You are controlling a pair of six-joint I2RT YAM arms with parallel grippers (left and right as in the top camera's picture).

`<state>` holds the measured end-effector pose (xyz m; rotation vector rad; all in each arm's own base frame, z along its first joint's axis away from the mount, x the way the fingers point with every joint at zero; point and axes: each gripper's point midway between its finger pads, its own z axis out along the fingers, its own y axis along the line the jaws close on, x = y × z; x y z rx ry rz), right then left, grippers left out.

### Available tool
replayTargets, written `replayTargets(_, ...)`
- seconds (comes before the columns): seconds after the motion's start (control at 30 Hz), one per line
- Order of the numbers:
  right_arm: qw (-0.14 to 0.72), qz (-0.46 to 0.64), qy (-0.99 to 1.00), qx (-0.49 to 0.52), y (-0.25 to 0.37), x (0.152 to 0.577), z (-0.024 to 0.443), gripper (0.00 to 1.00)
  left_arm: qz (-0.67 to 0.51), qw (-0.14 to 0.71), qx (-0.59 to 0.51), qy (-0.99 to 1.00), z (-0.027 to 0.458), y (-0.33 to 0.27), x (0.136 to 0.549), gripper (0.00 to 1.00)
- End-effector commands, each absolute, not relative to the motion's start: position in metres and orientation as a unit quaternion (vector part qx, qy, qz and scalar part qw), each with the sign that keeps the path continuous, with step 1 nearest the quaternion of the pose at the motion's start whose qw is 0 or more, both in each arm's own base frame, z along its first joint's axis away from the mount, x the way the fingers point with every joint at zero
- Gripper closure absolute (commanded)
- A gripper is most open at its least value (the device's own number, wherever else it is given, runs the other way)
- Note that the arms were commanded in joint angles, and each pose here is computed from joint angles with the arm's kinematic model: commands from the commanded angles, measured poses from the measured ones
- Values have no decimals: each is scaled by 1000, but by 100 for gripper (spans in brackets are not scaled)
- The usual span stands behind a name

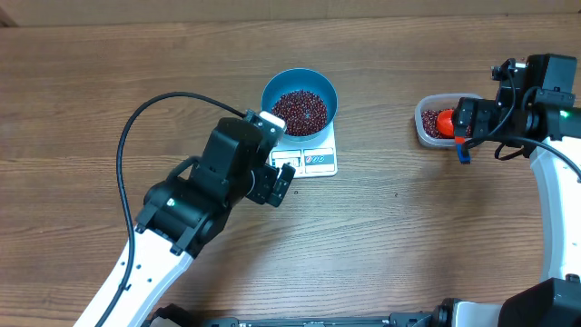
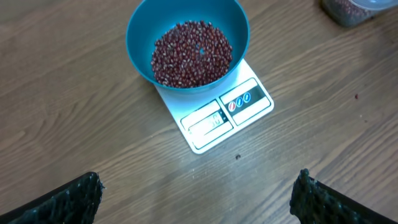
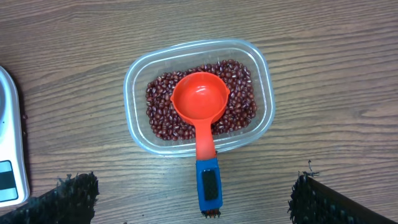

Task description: Scoop item into bowl and weigh 150g on scale

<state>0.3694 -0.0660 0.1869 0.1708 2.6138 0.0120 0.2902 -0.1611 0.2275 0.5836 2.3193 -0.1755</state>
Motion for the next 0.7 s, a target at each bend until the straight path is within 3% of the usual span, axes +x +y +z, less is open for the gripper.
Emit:
replayTargets(0.0, 272, -4, 960, 61, -69, 372, 197, 0, -66, 375, 222, 898, 216, -152, 282, 0)
replayTargets(0.27, 272, -4, 960, 61, -69, 372, 197, 0, -98, 433, 218, 869, 187, -147, 263, 0)
replayTargets(0.67, 272, -4, 960, 61, -69, 372, 197, 0, -121, 579, 164, 790, 200, -121, 251, 0)
